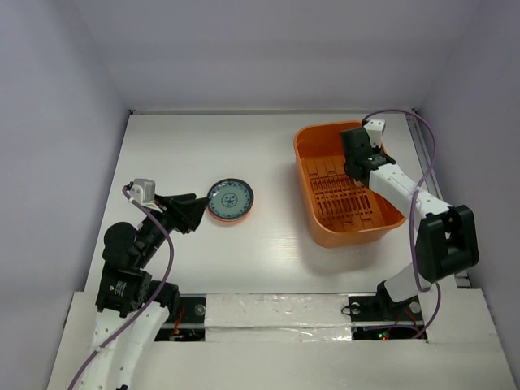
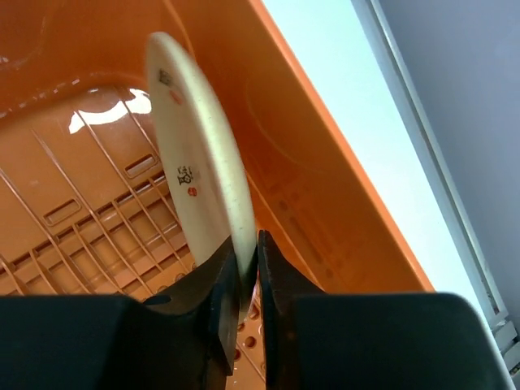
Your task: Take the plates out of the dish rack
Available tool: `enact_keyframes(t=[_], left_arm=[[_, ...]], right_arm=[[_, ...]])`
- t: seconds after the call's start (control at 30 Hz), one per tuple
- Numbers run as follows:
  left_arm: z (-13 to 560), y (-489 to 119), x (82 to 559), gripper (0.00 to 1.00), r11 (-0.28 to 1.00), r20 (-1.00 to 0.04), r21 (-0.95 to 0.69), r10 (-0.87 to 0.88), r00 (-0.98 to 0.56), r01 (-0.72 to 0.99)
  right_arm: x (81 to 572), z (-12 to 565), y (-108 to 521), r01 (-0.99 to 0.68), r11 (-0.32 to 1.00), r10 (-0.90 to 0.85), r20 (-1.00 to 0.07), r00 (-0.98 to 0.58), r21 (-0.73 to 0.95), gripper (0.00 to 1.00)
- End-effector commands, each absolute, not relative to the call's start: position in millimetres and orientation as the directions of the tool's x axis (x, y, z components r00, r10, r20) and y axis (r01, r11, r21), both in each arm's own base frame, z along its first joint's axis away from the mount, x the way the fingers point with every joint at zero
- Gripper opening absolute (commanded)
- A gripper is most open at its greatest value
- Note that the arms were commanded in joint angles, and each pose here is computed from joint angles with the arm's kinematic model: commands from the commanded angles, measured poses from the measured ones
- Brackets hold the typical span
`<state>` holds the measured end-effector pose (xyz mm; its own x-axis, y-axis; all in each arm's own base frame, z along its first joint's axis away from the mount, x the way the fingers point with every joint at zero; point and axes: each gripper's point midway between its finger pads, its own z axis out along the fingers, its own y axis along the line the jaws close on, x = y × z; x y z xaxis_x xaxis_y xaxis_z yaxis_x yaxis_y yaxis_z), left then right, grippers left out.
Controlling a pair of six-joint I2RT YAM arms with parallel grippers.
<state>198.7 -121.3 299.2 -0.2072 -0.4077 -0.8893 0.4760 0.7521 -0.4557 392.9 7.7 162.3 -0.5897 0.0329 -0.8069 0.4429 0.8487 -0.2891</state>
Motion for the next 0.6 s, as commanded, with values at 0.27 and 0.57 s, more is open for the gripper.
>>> enact_keyframes(t=[0.27, 0.57], left_arm=[[308, -121, 198, 0.45, 0.748, -0.891, -0.447, -0.419, -0.174, 0.490], [306, -120, 201, 0.45, 0.754, -0.890, -0.452, -0.419, -0.179, 0.477]], right_arm=[[386, 262, 7, 0.477, 0.857, 0.038, -0.900, -0.434, -0.194, 0.00], [350, 359, 62, 0.272, 0.959, 0.135, -0.970, -0.202, 0.077, 0.00]])
